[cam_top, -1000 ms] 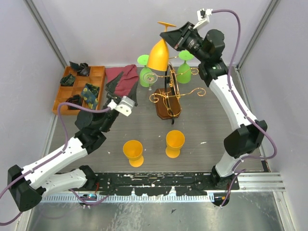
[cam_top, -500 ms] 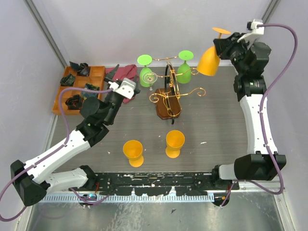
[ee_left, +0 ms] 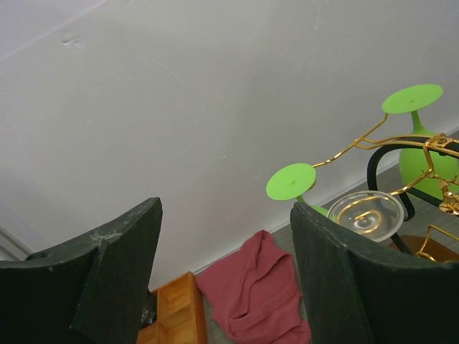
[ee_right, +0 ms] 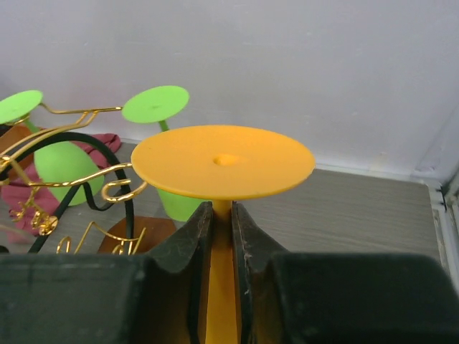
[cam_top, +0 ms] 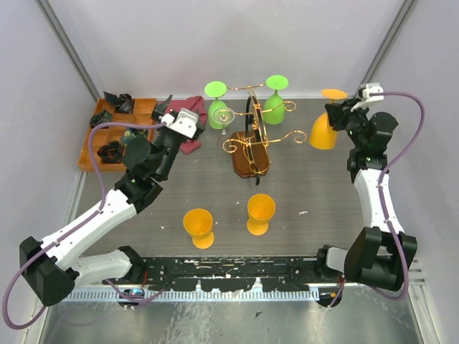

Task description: Place the wine glass upside down on the wine glass rack

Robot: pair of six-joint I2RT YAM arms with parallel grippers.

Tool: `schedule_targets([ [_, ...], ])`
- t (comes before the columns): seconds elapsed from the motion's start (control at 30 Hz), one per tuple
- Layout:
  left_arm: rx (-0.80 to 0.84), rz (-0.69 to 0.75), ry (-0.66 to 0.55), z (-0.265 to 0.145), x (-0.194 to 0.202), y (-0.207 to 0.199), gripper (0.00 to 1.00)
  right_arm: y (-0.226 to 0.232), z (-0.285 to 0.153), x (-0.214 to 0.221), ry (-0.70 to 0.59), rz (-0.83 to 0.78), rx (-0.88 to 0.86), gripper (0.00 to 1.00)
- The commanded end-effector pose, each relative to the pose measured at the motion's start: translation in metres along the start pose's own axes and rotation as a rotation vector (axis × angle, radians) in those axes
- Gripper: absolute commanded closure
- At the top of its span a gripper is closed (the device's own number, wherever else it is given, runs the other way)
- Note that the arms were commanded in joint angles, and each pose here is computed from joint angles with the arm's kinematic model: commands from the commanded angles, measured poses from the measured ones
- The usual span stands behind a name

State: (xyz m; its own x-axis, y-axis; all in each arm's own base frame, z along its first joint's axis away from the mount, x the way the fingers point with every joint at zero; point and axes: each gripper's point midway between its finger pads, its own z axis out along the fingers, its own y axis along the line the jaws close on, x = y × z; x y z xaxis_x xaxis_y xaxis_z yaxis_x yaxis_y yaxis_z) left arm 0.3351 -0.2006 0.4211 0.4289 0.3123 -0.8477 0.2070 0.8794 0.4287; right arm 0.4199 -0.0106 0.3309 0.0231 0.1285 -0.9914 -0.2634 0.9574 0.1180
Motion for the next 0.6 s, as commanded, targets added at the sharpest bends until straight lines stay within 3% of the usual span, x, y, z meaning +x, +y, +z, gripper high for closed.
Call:
schedule_targets([
  [0.0,-0.065,-0.055,-0.06,0.007,-0.022,0.02,0.21,0.038,-0.008,-0.056,-0.191,-0.214,-0.178,0.99],
  [0.17,-0.079,-0.073,-0.066,0.011,-0.019,0.023,0.21,0.05,-0.013,-0.026,-0.155,-0.22,-0.268,0.99],
  [0.57,-0.082,-0.081,-0.061,0.016,-0.013,0.025,0.21,0.07,-0.019,0.019,-0.271,-0.141,-0.427,0.99],
])
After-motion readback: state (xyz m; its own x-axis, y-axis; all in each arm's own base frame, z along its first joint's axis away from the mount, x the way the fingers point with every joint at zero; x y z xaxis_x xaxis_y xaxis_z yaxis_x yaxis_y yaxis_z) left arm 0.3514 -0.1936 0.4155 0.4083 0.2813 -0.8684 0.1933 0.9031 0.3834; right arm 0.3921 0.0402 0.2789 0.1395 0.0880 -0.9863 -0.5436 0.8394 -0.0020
